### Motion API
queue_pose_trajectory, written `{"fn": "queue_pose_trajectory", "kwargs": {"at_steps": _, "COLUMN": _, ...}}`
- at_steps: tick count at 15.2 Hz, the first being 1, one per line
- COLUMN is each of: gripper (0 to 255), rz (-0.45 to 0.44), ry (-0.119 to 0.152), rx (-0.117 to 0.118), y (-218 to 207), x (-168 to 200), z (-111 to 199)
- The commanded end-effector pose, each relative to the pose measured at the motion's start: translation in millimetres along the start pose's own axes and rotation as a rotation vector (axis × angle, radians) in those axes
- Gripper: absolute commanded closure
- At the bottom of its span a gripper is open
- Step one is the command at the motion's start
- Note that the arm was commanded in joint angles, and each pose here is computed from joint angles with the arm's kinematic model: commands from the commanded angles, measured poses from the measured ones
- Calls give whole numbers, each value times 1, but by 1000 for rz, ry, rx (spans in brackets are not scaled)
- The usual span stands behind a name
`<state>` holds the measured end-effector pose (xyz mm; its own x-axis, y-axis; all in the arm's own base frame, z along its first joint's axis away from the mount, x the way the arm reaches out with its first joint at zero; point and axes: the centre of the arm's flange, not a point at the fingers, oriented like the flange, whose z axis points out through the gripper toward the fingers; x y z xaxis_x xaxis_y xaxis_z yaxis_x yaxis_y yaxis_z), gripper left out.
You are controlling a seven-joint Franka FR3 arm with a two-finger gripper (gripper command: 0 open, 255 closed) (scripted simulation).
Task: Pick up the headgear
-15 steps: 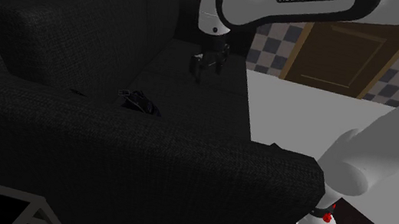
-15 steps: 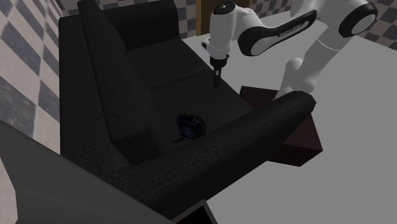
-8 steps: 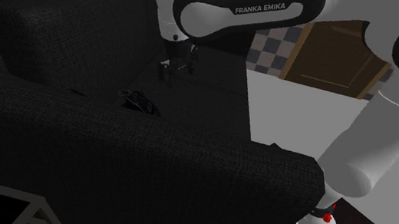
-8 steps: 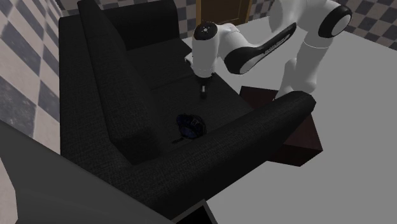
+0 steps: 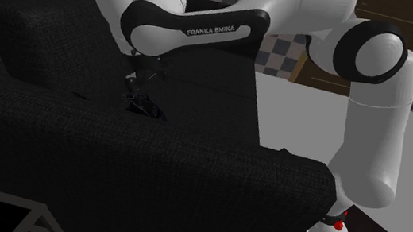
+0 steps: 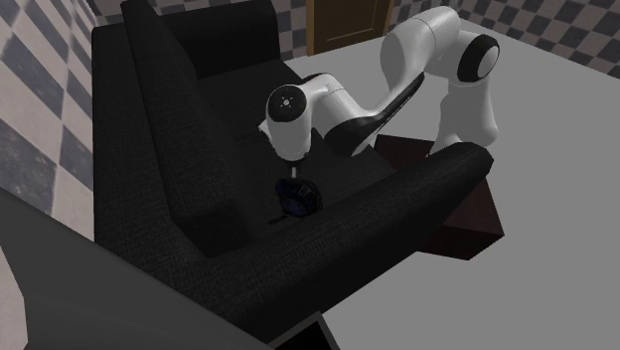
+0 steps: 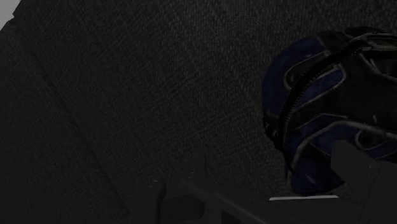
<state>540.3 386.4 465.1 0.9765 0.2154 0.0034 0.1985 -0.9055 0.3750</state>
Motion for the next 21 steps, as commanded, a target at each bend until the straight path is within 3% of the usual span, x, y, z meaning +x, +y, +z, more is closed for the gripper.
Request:
{"fn": "queue_pose_trajectory", "kwargs": {"at_steps": 1, "gripper": 0, "rz": -13, "ry": 5, "rx": -26, "y": -20, "x": 12, "z": 2}}
{"fn": "queue_pose_trajectory", "kwargs": {"at_steps": 10, "gripper": 0, "rz": -13, "ry": 5, "rx": -26, "y": -35, "x": 12, "z": 40}}
{"fn": "queue_pose_trajectory", "kwargs": {"at_steps": 11, "gripper": 255, "rz": -13, "ry": 4, "rx": -26, "y": -35, "x": 11, "z": 40}}
{"fn": "queue_pose_trajectory", "kwargs": {"at_steps": 21, "gripper": 255, "rz": -13, "ry": 5, "rx": -26, "y": -33, "x": 12, "z": 35}}
